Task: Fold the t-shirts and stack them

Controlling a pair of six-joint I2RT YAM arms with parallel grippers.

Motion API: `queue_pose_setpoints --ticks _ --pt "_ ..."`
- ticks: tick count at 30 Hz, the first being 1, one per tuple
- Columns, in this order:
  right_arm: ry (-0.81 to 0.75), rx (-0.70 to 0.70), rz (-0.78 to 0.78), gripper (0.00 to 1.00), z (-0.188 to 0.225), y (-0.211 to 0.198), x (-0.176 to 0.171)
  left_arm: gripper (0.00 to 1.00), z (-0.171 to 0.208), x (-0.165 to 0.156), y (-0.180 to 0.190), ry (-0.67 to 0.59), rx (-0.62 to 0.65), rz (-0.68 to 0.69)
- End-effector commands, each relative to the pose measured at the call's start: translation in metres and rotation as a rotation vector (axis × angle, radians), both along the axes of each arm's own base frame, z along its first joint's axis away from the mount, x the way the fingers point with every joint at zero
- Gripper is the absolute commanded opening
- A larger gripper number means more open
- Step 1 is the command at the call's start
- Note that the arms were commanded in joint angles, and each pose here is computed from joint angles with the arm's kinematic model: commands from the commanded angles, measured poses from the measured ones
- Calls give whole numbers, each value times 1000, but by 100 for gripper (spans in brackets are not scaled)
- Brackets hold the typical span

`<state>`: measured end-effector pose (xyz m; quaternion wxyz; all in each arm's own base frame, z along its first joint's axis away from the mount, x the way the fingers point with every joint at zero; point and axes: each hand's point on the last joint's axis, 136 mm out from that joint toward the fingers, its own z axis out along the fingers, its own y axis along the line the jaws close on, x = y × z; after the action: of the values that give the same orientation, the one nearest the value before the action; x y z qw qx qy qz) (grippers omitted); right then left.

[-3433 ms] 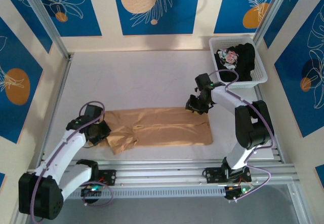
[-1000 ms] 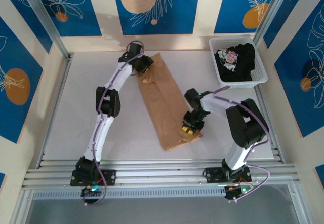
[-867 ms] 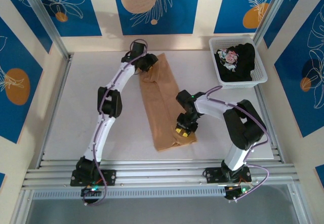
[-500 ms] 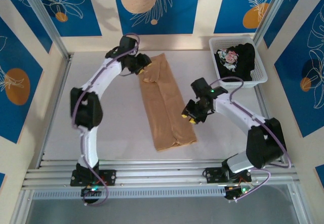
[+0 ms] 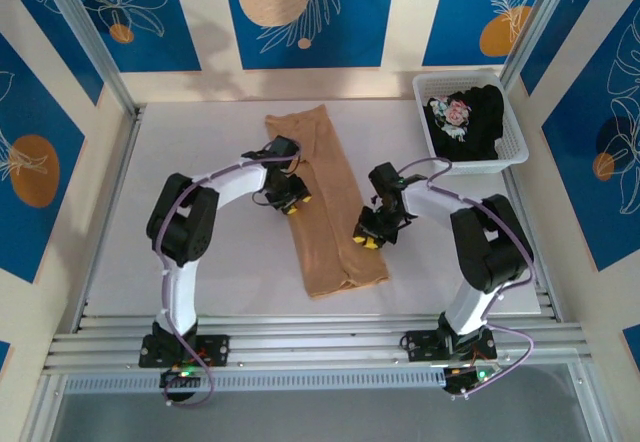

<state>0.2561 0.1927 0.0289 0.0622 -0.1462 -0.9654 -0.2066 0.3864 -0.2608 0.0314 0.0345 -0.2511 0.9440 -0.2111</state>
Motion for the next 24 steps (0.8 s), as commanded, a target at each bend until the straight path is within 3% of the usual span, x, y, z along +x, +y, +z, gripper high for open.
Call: queue_pose_setpoints --ticks 1,8,14,18,24 --pt "84 43 34 27 -11 24 -20 38 -24 0 31 58 118 16" --pt "121 65 46 26 -11 61 -26 40 -27 26 65 20 159 -27" --pt "10 11 77 31 20 49 -15 48 32 25 59 -79 129 -85" --pt "-27 25 88 43 45 38 -32 54 61 -34 68 -71 108 -122" --pt "144 167 31 49 34 34 -92 62 28 -173 71 174 -8 -224"
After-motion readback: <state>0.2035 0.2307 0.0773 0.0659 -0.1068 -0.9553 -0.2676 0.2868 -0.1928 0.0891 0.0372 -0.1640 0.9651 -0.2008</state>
